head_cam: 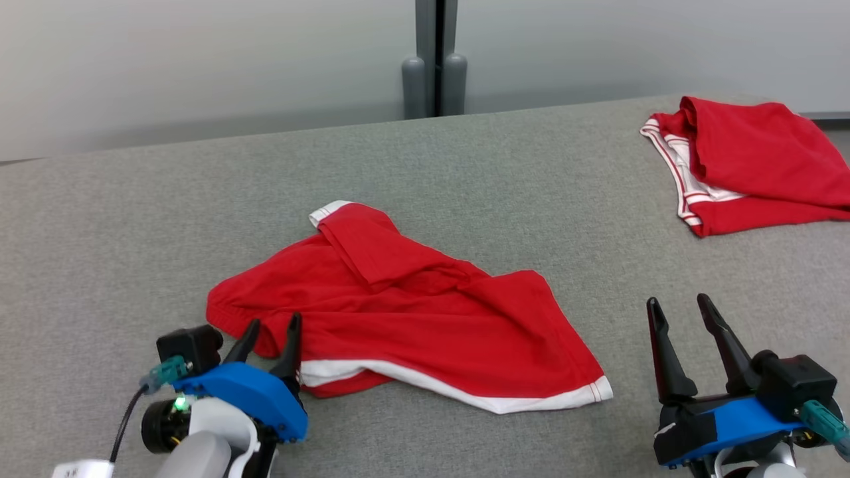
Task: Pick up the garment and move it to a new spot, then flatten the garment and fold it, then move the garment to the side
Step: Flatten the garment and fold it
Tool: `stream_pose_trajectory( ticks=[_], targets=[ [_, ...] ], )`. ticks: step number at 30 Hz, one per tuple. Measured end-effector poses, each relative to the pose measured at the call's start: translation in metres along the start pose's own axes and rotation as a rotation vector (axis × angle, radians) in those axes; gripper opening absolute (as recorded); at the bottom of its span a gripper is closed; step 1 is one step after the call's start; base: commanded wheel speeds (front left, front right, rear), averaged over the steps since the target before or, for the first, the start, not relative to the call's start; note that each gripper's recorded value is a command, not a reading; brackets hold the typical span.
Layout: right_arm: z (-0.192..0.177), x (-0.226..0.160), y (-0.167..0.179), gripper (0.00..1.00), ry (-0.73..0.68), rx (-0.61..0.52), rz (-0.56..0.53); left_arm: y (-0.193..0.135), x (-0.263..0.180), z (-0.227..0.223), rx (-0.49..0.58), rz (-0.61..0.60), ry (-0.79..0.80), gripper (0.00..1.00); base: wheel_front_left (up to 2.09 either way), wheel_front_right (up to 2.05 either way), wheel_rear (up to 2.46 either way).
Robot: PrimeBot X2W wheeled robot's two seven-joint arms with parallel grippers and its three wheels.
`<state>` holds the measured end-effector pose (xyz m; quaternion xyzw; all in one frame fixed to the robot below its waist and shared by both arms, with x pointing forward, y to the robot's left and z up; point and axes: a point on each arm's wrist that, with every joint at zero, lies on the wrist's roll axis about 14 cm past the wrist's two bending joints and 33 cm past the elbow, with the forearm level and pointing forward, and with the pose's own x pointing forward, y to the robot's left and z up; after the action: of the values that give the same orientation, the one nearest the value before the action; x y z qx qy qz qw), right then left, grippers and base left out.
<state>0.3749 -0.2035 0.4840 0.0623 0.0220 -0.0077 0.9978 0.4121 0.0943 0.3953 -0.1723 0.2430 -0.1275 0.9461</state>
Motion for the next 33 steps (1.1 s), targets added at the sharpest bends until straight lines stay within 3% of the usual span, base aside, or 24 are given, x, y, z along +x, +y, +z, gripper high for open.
stream_pose_trajectory(
  ticks=[8, 17, 22, 33],
  targets=[
    [0.009, -0.003, 0.009, 1.00, -0.017, -0.013, 0.030, -0.002, -0.035, 0.002, -0.048, -0.026, -0.130, 1.00, 0.00, 0.00, 0.00],
    [0.022, -0.008, 0.014, 1.00, -0.050, -0.015, 0.046, 0.005, -0.067, 0.043, -0.045, 0.003, -0.351, 1.00, 0.00, 0.00, 0.00],
    [0.021, -0.012, 0.015, 1.00, -0.048, -0.018, 0.049, 0.008, -0.087, 0.070, 0.029, 0.023, -0.467, 1.00, 0.00, 0.00, 0.00],
    [0.024, -0.022, 0.016, 1.00, -0.051, -0.027, 0.054, 0.021, -0.107, 0.057, 0.141, 0.093, -0.468, 1.00, 0.00, 0.00, 0.00]
  ],
)
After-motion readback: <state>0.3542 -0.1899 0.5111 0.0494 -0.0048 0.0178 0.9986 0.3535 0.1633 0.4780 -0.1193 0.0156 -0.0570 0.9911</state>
